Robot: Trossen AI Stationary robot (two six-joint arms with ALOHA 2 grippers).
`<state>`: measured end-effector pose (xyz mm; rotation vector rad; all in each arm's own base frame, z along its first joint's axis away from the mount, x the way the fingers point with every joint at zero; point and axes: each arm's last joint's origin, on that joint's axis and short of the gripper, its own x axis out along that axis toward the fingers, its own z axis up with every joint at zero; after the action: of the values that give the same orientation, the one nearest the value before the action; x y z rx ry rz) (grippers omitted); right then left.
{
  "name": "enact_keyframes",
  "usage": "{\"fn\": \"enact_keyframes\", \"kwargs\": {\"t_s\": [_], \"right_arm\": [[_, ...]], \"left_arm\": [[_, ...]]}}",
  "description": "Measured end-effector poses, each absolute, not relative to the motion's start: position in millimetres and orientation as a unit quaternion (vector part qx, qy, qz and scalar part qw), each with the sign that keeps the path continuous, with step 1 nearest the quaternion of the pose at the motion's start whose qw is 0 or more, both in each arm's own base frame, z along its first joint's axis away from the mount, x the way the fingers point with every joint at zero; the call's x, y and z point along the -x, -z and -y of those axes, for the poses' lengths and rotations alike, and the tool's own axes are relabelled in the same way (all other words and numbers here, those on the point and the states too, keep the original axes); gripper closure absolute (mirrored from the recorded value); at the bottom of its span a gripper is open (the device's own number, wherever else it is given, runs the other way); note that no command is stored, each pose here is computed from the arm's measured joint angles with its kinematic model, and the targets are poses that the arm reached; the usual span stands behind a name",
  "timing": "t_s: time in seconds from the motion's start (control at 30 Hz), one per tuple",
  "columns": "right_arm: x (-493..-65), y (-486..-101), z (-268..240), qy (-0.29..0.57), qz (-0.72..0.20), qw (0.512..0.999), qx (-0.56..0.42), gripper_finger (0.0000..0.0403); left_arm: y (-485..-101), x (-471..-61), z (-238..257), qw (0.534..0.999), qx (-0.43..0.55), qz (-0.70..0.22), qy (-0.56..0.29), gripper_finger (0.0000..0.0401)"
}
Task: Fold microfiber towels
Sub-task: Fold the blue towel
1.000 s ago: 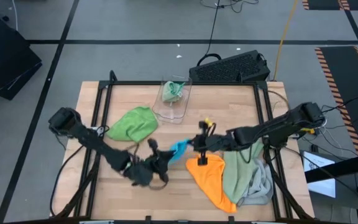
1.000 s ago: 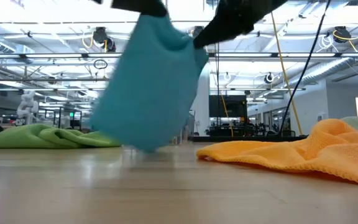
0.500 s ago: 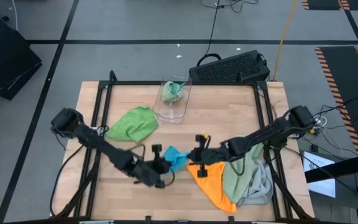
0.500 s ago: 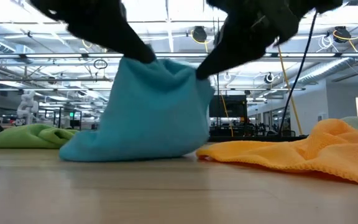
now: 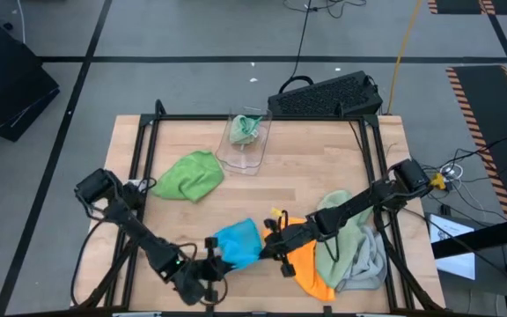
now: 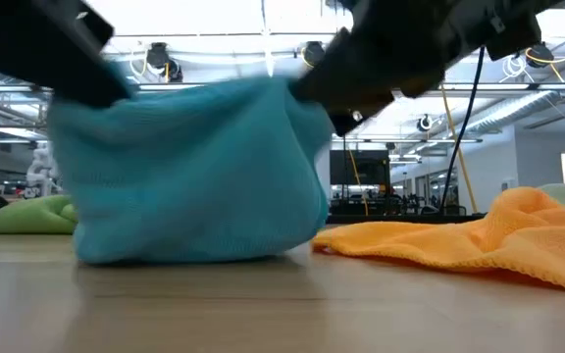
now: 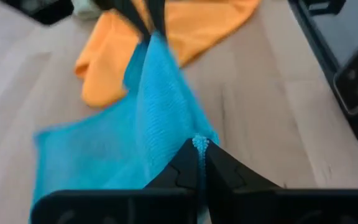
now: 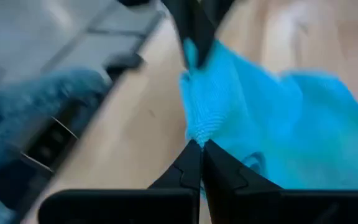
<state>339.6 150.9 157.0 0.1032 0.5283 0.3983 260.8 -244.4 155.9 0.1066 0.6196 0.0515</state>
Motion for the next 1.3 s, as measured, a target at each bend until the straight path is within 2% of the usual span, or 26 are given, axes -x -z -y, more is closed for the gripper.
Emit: {"fn": "enact_keyframes", "kwargs": {"t_s": [0.2, 0.3, 0.5, 0.67, 0.87, 1.17, 1.3], "right_arm": [[-348, -152, -156, -0.206, -0.204, 0.955, -0.067, 0.0403], [-352, -144, -153, -0.191, -0.212, 0.956, -0.072, 0.0403], [-350, -141, -149, -0.150, -0.232, 0.960, -0.055, 0.0403], [-353, -139, -139, -0.115, -0.241, 0.962, -0.048, 0.0403], [-352, -132, -129, -0.060, -0.270, 0.961, -0.030, 0.0399], [-351, -129, -125, -0.027, -0.283, 0.959, -0.016, 0.0394], [-351, -129, -122, 0.004, -0.281, 0.960, -0.001, 0.0372]], "left_arm": [[-149, -235, 255, 0.947, -0.095, -0.300, -0.070, 0.0394], [-148, -233, 254, 0.948, -0.101, -0.286, -0.093, 0.0388], [-147, -245, 243, 0.945, -0.092, -0.295, -0.109, 0.0396], [-146, -258, 227, 0.934, -0.108, -0.319, -0.117, 0.0384], [-143, -266, 210, 0.922, -0.107, -0.341, -0.148, 0.0395], [-142, -278, 193, 0.918, -0.081, -0.343, -0.185, 0.0362], [-142, -281, 184, 0.913, -0.062, -0.347, -0.205, 0.0360]]}}
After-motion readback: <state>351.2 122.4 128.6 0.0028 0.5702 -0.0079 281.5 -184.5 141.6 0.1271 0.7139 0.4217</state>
